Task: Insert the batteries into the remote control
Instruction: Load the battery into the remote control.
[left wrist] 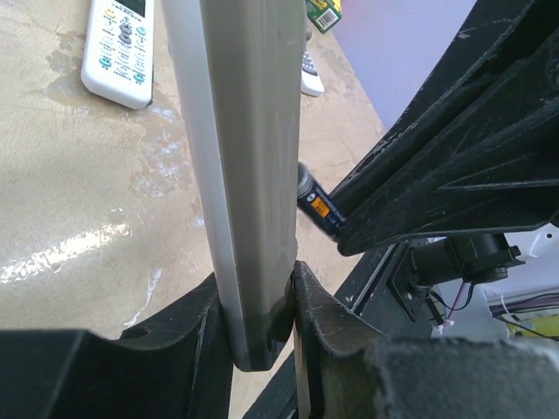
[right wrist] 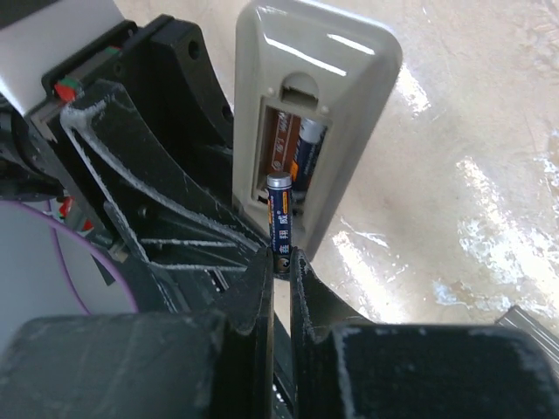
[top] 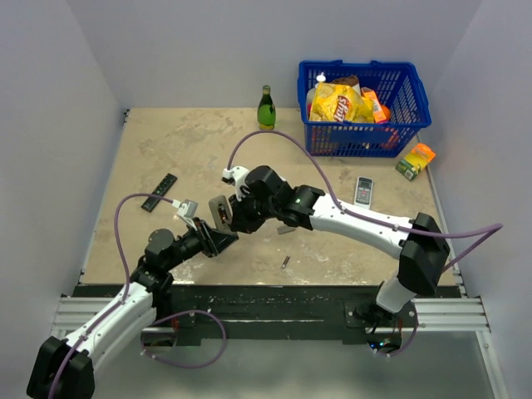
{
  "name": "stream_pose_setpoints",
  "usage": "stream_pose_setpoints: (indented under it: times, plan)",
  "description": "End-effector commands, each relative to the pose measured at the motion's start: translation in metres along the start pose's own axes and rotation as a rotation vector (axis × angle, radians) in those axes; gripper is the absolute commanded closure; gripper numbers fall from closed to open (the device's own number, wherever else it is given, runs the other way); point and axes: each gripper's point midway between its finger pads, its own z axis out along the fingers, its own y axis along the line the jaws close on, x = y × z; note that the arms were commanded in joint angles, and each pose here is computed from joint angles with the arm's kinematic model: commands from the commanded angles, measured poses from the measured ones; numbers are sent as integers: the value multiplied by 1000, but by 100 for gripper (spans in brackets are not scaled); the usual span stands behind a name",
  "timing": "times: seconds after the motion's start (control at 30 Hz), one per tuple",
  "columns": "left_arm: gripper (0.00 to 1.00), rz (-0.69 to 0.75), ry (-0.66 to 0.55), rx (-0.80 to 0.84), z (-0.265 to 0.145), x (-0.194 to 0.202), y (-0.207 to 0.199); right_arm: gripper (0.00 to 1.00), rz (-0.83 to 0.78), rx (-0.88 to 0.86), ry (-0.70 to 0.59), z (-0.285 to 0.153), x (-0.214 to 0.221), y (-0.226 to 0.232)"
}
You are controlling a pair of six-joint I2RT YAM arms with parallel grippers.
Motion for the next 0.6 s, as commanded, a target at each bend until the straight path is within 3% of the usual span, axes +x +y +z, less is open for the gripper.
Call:
stream_pose_setpoints:
  times: [0.0, 0.57]
  plan:
    - [100, 63, -52, 27, 1, -10, -6, 100, 1, -46, -48, -1, -26, 19]
    - [100, 83, -8, 34, 3, 7, -9, 100, 44, -22, -64, 13, -43, 22]
